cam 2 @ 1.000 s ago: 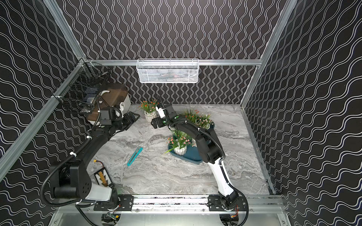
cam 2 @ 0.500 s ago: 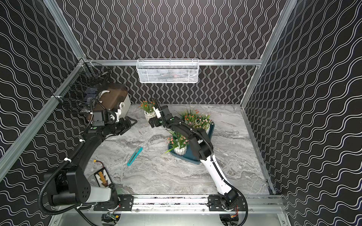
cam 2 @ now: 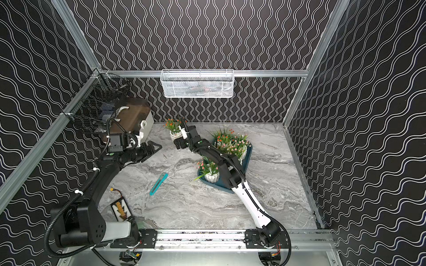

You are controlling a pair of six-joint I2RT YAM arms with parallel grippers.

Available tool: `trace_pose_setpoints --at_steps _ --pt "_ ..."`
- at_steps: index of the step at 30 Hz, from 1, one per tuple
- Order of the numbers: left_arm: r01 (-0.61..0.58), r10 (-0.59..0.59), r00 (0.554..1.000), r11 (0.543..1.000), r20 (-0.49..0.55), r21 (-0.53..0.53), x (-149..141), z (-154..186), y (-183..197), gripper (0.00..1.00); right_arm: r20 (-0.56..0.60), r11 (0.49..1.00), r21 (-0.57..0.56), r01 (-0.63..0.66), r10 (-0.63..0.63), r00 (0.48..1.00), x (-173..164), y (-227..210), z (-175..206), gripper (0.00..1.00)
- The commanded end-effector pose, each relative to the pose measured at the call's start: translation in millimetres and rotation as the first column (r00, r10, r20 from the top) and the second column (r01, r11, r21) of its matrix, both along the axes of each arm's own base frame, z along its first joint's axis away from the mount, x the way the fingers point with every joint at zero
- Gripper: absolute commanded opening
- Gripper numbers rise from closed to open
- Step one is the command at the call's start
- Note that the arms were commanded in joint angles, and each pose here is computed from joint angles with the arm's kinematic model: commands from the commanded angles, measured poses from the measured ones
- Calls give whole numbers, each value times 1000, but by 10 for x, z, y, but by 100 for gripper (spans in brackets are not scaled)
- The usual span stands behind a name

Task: Put the potted gypsophila into the storage box
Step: Pick up the baby's breath potted plant from the center of the board.

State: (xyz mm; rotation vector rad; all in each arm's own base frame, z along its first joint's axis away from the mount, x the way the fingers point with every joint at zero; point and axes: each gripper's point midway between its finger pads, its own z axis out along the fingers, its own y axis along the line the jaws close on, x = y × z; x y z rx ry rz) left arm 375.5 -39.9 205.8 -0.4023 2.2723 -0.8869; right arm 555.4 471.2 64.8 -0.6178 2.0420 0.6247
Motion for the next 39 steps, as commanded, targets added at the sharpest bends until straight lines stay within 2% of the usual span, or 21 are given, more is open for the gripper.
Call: trace_pose_setpoints --at_steps 1,13,25,39 --pt "19 -19 999 1000 29 18 1 27 -4 79 70 999 32 12 -14 997 110 51 115 100" --pt "33 -33 999 999 33 -8 3 23 -43 79 203 992 122 35 -59 977 316 132 295 100" --pt "43 -42 999 999 26 -31 15 -15 -71 79 282 984 177 1 -52 958 366 214 333 100" --pt "49 -48 999 998 25 -46 34 -26 -86 79 379 983 167 -83 14 925 332 315 233 99"
